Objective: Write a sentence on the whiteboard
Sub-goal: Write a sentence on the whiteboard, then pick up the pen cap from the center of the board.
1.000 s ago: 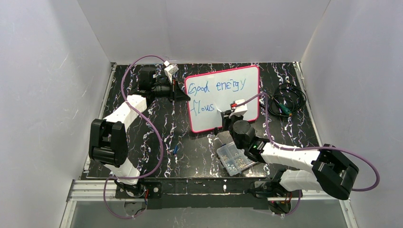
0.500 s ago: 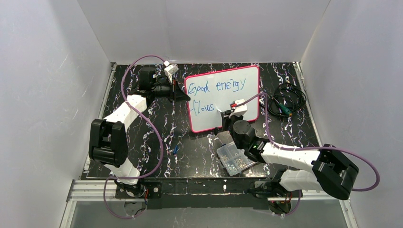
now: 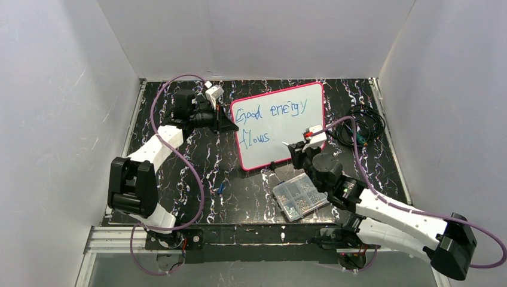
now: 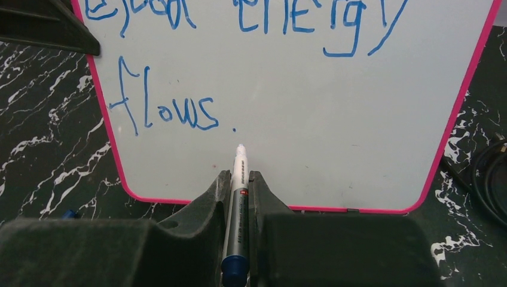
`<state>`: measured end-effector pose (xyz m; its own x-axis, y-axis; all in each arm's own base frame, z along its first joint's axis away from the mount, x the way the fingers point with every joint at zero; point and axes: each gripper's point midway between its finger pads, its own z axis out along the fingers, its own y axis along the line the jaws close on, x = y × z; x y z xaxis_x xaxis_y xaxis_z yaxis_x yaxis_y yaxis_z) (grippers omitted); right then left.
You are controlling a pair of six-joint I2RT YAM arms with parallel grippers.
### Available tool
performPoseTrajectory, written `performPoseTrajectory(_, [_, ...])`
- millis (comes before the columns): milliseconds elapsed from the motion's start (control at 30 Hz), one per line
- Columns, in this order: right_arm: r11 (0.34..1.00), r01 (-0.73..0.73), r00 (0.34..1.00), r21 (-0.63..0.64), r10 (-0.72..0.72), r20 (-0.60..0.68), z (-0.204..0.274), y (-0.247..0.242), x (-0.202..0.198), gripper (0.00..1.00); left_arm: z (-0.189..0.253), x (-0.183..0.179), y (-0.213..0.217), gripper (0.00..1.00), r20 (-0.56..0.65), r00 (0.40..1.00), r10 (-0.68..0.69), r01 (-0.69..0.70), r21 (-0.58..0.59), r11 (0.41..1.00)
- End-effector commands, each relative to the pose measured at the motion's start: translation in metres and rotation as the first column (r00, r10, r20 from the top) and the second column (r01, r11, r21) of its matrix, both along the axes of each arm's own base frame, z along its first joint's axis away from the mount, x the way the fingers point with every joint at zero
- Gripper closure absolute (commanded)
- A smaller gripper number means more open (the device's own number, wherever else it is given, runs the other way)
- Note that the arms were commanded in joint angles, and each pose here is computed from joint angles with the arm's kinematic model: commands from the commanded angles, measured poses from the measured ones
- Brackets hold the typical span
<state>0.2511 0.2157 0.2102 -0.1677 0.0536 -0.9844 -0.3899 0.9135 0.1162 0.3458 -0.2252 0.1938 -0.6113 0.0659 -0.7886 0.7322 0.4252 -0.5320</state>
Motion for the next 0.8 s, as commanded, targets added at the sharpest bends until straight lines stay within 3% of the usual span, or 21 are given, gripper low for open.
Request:
performPoseTrajectory(0, [0.998, -0.040, 0.999, -0.038, 0.041, 0.007, 0.024, -0.004, -0.008, 0.99, 0.022, -0.012, 0.000, 0.85, 0.065, 0.998, 0.008, -0.007, -0.012, 1.000])
performPoseTrajectory(367, [0.998, -0.056, 0.998, -0.019, 0.057, 0.038, 0.043, -0.025, -0.024, 0.99, 0.002, -0.030, 0.020, 0.50, 0.044, 0.993, 0.111, -0.114, 0.078, 0.990])
performPoseTrajectory(533, [0.999, -0.053, 0.997, 0.001, 0.053, 0.060, 0.047, -0.032, -0.029, 0.99, -0.001, -0.039, 0.029, 0.42, 0.045, 0.987, 0.153, -0.157, 0.107, 0.982])
performPoseTrajectory(600, [0.998, -0.055, 0.996, 0.003, 0.055, 0.070, 0.049, -0.034, -0.030, 0.99, -0.004, -0.044, 0.034, 0.34, 0.038, 0.984, 0.176, -0.179, 0.127, 0.976])
performPoseTrajectory(767, [0.998, -0.057, 0.994, 0.014, 0.055, 0.096, 0.055, -0.038, -0.032, 0.99, -0.008, -0.059, 0.041, 0.32, 0.023, 0.980, 0.196, -0.197, 0.154, 0.968])
